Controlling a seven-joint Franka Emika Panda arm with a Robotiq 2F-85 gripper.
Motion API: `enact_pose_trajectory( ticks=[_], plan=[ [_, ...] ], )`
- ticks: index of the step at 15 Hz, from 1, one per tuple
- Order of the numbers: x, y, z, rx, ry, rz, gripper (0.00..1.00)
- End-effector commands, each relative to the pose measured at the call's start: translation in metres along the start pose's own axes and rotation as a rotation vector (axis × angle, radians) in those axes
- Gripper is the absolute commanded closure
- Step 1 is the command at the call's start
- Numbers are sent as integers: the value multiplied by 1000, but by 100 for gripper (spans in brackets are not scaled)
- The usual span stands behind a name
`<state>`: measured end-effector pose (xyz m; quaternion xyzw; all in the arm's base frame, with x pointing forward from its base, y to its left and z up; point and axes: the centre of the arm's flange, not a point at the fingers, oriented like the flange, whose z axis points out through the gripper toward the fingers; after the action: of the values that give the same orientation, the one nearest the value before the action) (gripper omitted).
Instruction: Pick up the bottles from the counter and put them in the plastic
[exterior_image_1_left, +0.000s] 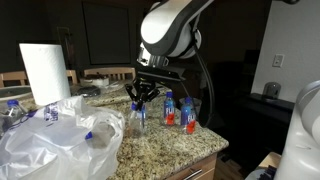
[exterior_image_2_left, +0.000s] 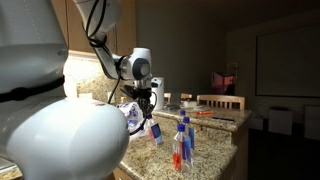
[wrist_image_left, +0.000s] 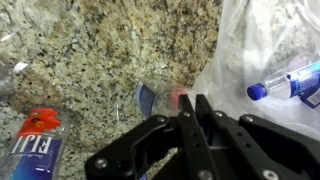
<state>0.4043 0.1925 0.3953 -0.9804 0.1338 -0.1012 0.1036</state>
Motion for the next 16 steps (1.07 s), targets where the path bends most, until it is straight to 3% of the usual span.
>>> enact_pose_trajectory(
  ticks=[1,4,8,10,12,13,16],
  plan=[
    [-2,10,-5,-22,11,-4,77],
    [1,13,-5,-16,30,9,82],
    [6,13,-4,-13,50,18,100],
    [7,14,-5,-14,57,18,100],
    [7,14,-6,-13,62,20,92],
    [5,13,-8,-11,65,19,73],
    [-1,6,-20,-14,93,-10,58]
  ],
)
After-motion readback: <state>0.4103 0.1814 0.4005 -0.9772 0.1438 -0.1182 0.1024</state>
